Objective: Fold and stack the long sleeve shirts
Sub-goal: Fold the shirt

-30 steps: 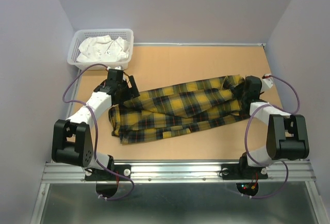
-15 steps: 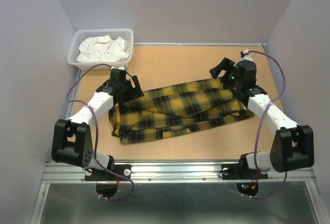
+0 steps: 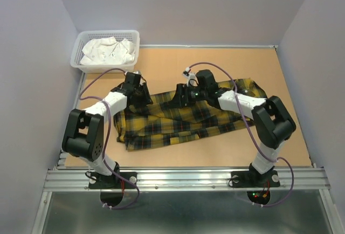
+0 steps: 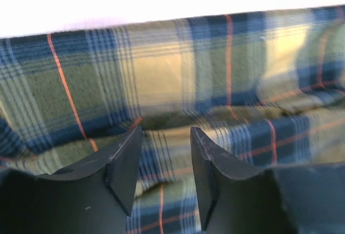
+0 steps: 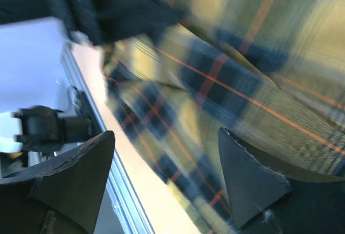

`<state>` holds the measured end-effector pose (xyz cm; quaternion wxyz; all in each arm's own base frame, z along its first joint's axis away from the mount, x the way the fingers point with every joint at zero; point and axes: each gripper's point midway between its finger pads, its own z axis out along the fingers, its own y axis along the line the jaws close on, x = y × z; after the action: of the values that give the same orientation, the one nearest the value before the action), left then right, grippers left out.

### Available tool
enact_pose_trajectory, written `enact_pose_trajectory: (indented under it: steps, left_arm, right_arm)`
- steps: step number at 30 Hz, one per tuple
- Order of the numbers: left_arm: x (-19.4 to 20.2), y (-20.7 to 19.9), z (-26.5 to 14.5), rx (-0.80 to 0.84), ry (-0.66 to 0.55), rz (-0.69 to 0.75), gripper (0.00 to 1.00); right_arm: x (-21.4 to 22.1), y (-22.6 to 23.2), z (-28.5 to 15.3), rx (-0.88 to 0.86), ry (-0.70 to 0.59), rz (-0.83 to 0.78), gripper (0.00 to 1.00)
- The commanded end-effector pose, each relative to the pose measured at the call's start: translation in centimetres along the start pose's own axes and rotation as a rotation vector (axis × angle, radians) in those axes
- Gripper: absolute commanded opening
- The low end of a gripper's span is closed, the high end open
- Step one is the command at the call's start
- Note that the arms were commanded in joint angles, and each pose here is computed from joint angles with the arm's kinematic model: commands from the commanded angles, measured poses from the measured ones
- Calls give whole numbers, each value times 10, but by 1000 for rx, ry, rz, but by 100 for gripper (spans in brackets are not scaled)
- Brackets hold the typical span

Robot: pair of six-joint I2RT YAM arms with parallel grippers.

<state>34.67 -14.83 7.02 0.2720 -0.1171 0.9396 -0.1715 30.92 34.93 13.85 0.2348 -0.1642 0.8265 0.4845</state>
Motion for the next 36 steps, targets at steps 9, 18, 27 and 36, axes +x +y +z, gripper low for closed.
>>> enact_pose_trajectory:
  steps: [9,18,27,36]
  left_arm:
    - [37,76,43,-182,111,-145,40]
    - [-8,44,-1,-79,-33,-112,61]
    - [-23,-49,-53,213,-155,37,80]
    - [32,-81,1,290,9,73,61]
  right_arm:
    - [90,-74,5,74,179,127,75]
    - [-2,-35,-34,96,-89,10,78]
    - [-28,-49,-39,149,-169,16,75]
    - [-28,-103,-51,155,-257,181,51]
